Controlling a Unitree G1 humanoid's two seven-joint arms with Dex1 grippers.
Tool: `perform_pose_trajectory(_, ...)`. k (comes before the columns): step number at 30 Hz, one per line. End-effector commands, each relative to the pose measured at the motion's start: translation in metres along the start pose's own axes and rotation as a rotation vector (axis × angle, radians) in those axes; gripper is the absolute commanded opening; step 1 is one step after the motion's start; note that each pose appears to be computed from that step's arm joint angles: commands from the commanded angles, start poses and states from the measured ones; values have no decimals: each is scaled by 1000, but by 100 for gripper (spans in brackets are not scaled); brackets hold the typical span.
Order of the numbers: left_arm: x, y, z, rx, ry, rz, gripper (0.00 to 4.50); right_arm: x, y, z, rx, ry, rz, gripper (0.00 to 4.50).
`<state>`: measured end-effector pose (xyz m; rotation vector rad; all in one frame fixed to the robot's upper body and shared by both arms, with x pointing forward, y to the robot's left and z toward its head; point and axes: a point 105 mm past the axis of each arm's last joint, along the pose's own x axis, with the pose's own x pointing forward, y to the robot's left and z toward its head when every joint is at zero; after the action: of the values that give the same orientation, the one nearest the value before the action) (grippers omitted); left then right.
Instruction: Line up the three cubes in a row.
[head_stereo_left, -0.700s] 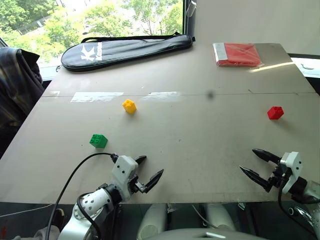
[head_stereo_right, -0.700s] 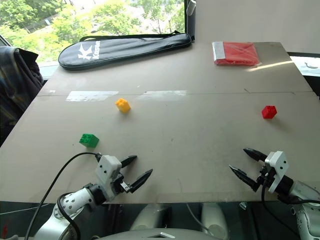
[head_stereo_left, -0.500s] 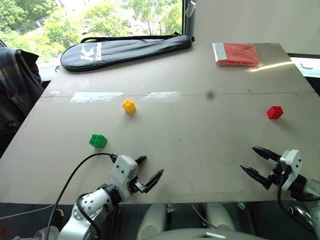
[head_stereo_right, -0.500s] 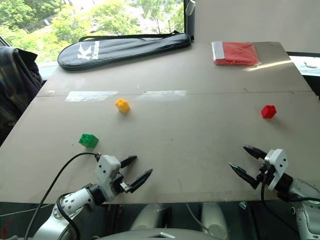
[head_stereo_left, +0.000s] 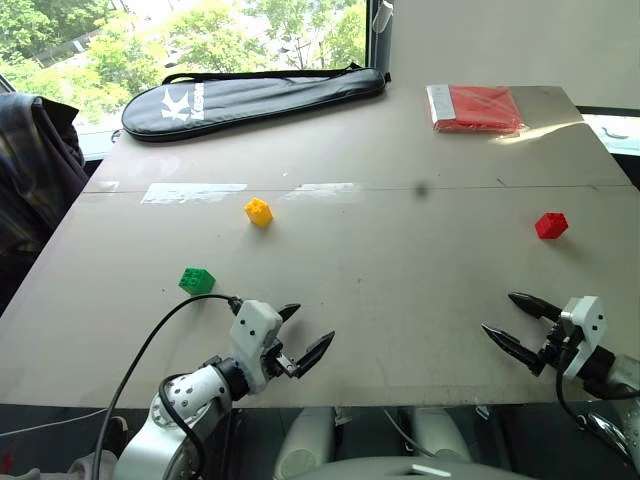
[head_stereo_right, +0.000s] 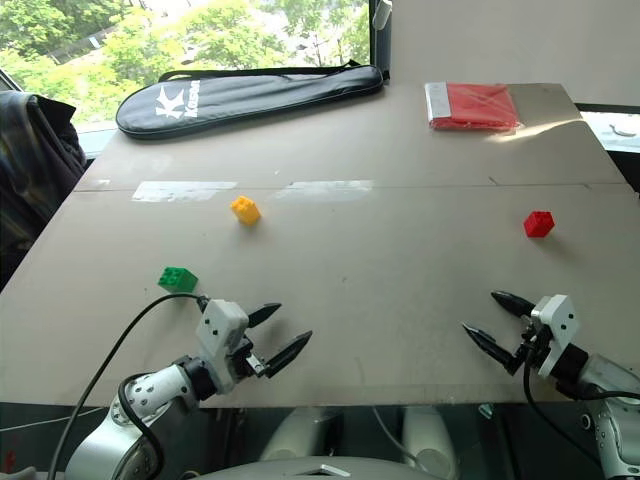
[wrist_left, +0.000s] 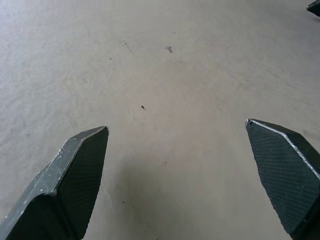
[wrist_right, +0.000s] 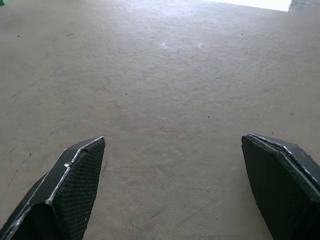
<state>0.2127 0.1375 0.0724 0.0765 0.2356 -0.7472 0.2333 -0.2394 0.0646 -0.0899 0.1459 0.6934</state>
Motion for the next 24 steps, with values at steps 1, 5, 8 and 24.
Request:
perform_pose_trajectory(1,0,-5,20,72,-48,-70,448,-1,-29,25,-39,-62,-190,450)
perform_pose_trajectory(5,3,-9,38,124,-74,-176,448,4,-68,44,-80,-56,-428,450)
perform_pose_trajectory(8,4,-11,62,147,-116,-278,448,3,-100,66,-78,-87,-629,450)
perform_pose_trajectory(24,8,-16,129,310,-153,-489,448,42,-147,66,146,-97,-791,450)
